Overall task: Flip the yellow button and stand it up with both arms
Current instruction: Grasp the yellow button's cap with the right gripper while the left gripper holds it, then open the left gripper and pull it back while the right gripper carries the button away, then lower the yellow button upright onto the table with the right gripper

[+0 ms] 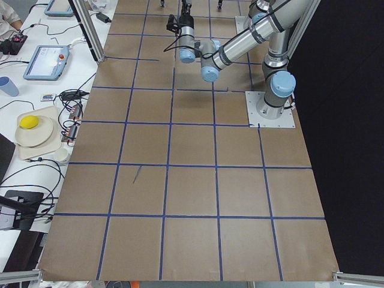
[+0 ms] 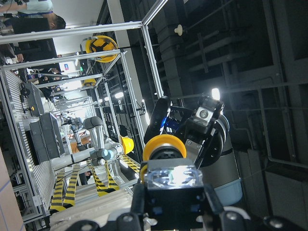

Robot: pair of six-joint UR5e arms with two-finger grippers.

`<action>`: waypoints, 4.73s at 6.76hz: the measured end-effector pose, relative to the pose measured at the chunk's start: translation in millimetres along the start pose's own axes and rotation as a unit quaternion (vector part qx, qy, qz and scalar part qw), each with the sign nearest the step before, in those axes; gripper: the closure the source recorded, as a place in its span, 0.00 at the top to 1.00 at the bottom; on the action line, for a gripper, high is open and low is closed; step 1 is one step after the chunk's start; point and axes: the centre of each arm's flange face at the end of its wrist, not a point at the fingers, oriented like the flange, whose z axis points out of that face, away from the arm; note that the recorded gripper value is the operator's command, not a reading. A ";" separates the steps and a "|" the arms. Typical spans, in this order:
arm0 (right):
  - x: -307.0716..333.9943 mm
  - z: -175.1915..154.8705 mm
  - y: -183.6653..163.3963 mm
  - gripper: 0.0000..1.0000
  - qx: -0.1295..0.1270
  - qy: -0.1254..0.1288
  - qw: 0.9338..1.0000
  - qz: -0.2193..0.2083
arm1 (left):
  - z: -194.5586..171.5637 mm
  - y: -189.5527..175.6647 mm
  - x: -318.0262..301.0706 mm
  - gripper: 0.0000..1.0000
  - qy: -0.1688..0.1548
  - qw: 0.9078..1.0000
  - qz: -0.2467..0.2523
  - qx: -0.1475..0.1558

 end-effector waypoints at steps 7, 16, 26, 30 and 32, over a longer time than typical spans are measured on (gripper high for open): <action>-2.6 -12.7 -15.3 0.93 0.030 0.000 0.999 0.018 | 14.2 4.9 -0.4 0.06 0.003 1.000 -0.003 -0.014; -3.4 -11.9 -10.2 0.15 0.006 -0.013 1.000 0.021 | 12.6 6.3 -0.9 1.00 0.000 1.000 -0.027 -0.014; 39.8 -74.8 -110.9 0.08 0.159 0.092 0.976 -0.119 | 33.5 -70.5 44.1 1.00 -0.466 0.878 -0.109 -0.005; 107.8 -101.3 -189.1 0.07 0.159 0.296 0.845 -0.417 | 14.8 -35.2 132.1 1.00 -0.775 0.616 -0.134 -0.041; 144.4 -118.5 -235.1 0.07 0.168 0.341 0.753 -0.537 | -4.7 -26.9 144.3 1.00 -0.837 0.533 -0.113 -0.052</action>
